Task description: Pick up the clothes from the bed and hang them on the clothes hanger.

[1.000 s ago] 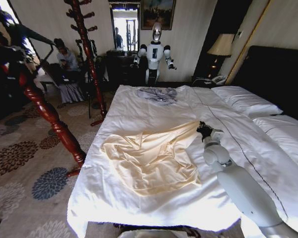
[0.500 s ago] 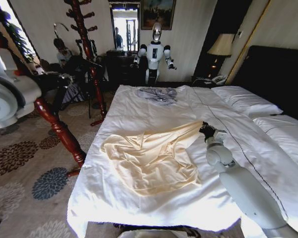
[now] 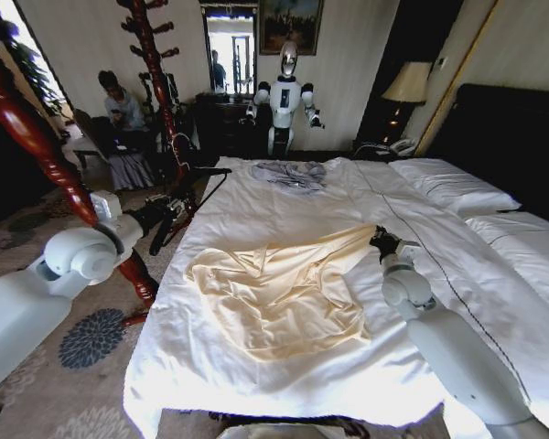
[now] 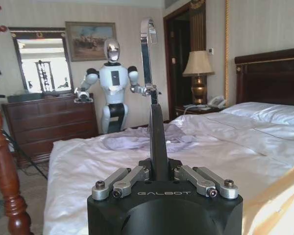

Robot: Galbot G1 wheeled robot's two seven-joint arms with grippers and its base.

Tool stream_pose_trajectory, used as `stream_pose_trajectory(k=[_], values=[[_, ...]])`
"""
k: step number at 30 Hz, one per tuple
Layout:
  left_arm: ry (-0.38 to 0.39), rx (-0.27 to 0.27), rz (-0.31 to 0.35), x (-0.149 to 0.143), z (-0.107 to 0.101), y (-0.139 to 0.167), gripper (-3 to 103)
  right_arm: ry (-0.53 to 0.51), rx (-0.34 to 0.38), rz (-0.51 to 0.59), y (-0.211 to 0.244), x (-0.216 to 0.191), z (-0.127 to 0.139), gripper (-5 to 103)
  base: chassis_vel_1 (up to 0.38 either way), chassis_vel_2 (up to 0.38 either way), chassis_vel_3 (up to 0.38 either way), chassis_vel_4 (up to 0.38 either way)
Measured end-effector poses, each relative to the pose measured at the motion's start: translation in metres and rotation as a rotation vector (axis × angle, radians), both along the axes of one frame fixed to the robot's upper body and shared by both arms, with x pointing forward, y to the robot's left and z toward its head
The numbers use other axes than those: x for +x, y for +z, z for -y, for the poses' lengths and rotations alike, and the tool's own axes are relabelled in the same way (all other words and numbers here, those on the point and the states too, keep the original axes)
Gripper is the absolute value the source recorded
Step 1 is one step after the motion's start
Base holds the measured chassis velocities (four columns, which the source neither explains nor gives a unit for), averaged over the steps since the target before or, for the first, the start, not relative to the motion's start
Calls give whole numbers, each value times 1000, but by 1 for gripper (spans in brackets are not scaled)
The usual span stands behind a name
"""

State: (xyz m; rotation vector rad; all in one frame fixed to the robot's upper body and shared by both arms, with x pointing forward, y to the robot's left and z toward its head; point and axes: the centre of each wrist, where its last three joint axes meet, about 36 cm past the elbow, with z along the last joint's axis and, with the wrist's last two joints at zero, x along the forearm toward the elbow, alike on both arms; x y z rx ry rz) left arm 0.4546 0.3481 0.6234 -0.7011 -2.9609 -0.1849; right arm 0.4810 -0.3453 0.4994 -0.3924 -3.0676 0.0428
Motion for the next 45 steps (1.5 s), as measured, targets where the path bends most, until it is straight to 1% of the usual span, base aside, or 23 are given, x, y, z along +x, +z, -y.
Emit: stream_pose_trajectory(k=[1, 3, 4, 6, 8, 9, 10, 11, 13, 14, 15, 16, 18, 20, 23, 25, 27, 31, 35, 36, 38, 42, 45], values=[[-19, 1, -7, 0, 0, -4, 15, -1, -1, -1, 0, 0, 0, 1, 0, 0, 0, 0], [-97, 7, -21, -2, -1, -16, 15, -7, -11, -6, -4, 0, 2, 1, 0, 0, 0, 0], [-97, 7, -21, -2, -1, -16, 15, -7, -11, -6, -4, 0, 2, 1, 0, 0, 0, 0], [-145, 25, -8, -3, -2, -22, 15, -11, -15, -8, -5, 1, 4, 1, 0, 0, 0, 0], [-233, 57, -4, -6, -8, -33, 15, -9, -21, -10, -8, 2, 2, 1, 0, 0, 0, 0], [-251, 63, -7, -7, -9, -35, 15, -7, -22, -10, -8, 3, 2, 1, 0, 0, 0, 0], [-251, 63, -7, -7, -9, -35, 15, -7, -22, -10, -8, 3, 2, 1, 0, 0, 0, 0], [-290, 80, -15, -7, -12, -43, 15, -1, -31, -8, -8, 6, 0, 1, 0, 0, 0, 0], [-329, 94, -24, -6, -13, -50, 15, 9, -48, -1, -9, 11, -3, 1, 0, 0, 0, 0], [-329, 94, -24, -6, -13, -50, 15, 9, -48, -1, -9, 11, -3, 1, 0, 0, 0, 0], [-348, 98, -28, -5, -13, -52, 15, 15, -56, 5, -8, 14, -5, 1, 0, 0, 0, 0], [-387, 102, -36, -4, -11, -55, 15, 31, -64, 18, -5, 20, -10, 1, 0, 0, 0, 0], [-439, 113, -45, -4, -6, -60, 15, 49, -61, 32, 0, 28, -18, 1, 0, 0, 0, 0], [-452, 116, -47, -4, -4, -61, 15, 54, -60, 36, 2, 30, -21, 1, 0, 0, 0, 0], [-534, 133, -59, -7, 7, -68, 15, 73, -59, 49, 5, 39, -32, 1, 0, 0, 0, 0], [-547, 135, -60, -6, 10, -68, 15, 75, -58, 51, 7, 39, -33, 1, 0, 0, 0, 0], [-577, 134, -58, -3, 17, -73, 15, 92, -48, 62, 16, 38, -42, 1, 0, 0, 0, 0], [-587, 130, -61, 3, 23, -82, 15, 120, -59, 81, 25, 40, -51, 1, 0, 0, 0, 0], [-612, 92, -81, 17, 47, -102, 15, 145, -69, 95, 31, 40, -57, 1, 0, 0, 0, 0], [-612, 92, -81, 17, 47, -102, 15, 145, -69, 95, 31, 40, -57, 1, 0, 0, 0, 0], [-624, 81, -96, 23, 59, -114, 15, 157, -57, 102, 36, 37, -59, 1, 0, 0, 0, 0], [-620, 73, -105, 27, 64, -122, 15, 173, -43, 112, 42, 36, -63, 1, 0, 0, 0, 0], [-602, 67, -119, 37, 70, -135, 15, 190, -34, 120, 48, 32, -65, 1, 0, 0, 0, 0]])
